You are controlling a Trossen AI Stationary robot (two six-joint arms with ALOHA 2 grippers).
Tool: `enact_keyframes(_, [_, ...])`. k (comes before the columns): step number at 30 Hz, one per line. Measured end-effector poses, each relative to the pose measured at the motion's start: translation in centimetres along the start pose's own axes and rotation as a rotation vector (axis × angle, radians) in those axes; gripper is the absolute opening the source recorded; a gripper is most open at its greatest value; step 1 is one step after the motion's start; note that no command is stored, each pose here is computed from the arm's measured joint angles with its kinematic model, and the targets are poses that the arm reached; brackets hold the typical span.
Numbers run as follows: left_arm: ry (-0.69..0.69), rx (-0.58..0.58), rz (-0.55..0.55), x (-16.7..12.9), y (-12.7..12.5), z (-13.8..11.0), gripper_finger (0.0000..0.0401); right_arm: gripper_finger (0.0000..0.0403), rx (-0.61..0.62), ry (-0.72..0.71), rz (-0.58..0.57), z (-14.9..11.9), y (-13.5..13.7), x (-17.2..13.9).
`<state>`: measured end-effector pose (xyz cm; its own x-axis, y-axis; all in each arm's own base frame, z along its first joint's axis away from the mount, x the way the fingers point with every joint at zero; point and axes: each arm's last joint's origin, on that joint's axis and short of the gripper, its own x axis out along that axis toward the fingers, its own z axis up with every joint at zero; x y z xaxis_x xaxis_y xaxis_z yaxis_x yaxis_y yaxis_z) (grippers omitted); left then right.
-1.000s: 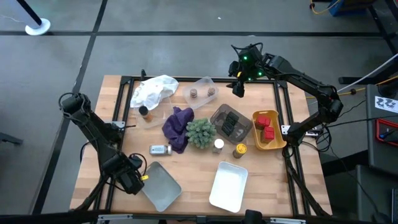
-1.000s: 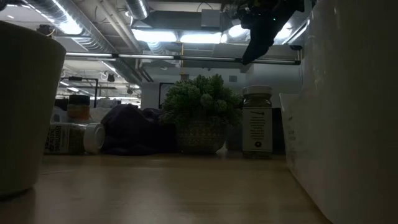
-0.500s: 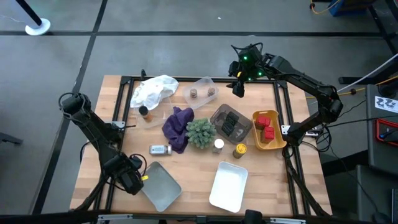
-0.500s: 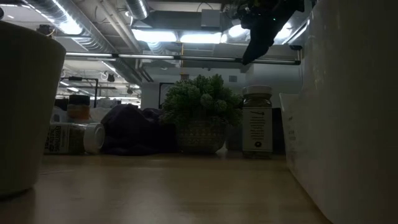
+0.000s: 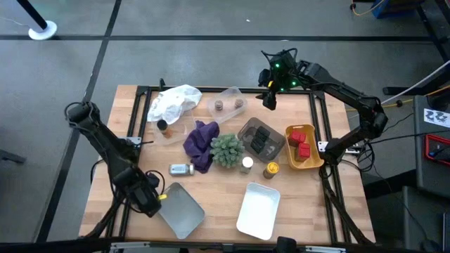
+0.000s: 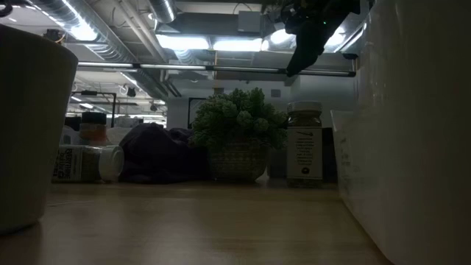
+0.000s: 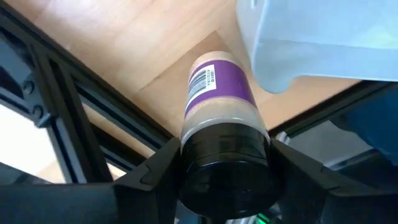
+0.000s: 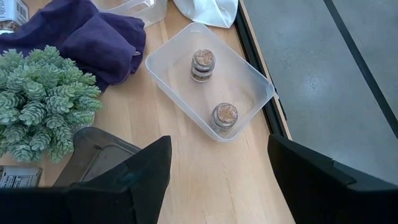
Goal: Sort spices by type
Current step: Put the black seasoning bottle into the left transparent bin
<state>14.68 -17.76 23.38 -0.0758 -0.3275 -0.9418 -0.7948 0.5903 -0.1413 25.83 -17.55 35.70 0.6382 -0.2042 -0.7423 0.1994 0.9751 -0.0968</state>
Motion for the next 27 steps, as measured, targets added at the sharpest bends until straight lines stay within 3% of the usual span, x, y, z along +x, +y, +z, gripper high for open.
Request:
enact_keyframes(7, [0.016,-0.048,-0.050,-2.8,2.0,0.3,0.0187,0.0266,0.000,-0.001,-0.001,0.0,0.0,0.0])
enact_keyframes(16, [0.004,-0.140,-0.137,-7.1,6.4,1.1,0.0187,0.0266,0.000,-0.002,-0.001,0.0,0.0,0.0])
enact_keyframes(20, [-0.096,-0.172,-0.240,-8.6,8.0,1.8,0.0187,0.0266,0.000,-0.002,-0.001,0.0,0.0,0.0])
enact_keyframes(27, [-0.399,-0.204,-0.384,-10.3,9.3,3.5,0.0188,0.0266,0.000,-0.002,-0.001,0.0,0.0,0.0])
